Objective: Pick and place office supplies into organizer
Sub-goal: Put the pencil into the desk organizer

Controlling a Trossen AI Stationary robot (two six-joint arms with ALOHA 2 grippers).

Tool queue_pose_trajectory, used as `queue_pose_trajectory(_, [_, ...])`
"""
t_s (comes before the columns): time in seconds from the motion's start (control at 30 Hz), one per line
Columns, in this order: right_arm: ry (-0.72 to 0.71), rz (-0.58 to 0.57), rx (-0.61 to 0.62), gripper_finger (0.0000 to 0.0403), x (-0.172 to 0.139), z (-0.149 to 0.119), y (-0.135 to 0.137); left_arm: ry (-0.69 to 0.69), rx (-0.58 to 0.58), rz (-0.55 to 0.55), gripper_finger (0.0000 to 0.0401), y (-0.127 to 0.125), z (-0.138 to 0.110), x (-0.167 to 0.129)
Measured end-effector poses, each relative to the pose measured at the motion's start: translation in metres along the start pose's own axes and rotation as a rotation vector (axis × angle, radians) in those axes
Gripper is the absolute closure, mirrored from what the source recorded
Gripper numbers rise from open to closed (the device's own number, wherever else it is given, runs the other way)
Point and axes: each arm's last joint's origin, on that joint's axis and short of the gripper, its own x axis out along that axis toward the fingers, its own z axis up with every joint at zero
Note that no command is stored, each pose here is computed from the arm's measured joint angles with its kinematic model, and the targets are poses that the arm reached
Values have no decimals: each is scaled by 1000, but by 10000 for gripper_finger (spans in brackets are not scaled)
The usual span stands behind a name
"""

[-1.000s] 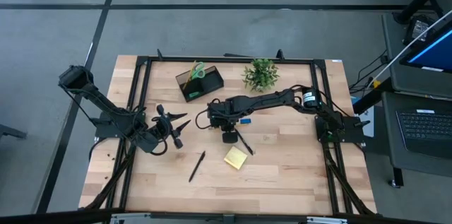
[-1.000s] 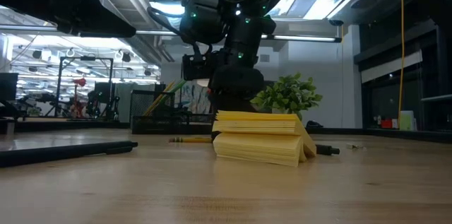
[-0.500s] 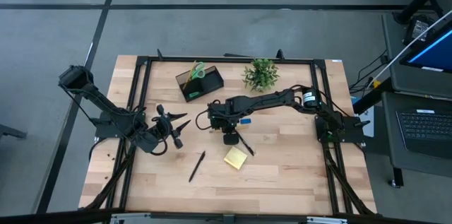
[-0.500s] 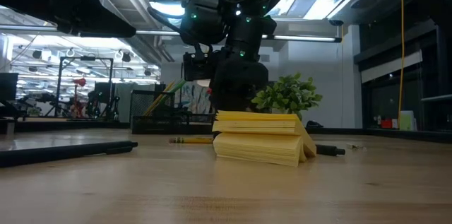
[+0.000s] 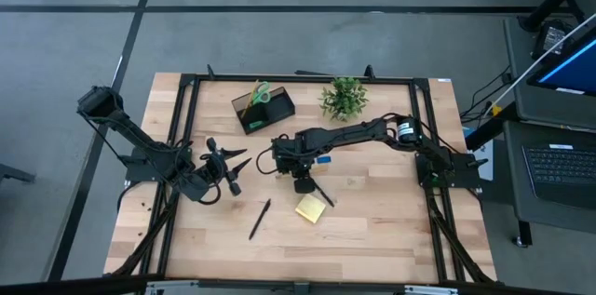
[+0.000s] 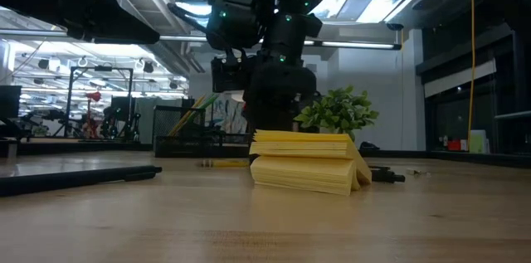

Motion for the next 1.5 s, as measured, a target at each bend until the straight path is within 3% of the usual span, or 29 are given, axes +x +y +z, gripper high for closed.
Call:
queue_pose_trajectory(1.27, [-21,-16,29,364,-4,2,-5,0,0,0,269,0,0,0])
queue_pose_trajectory(1.5, [-60,-22,22,364,-19,14,-4,0,0,0,269,0,0,0])
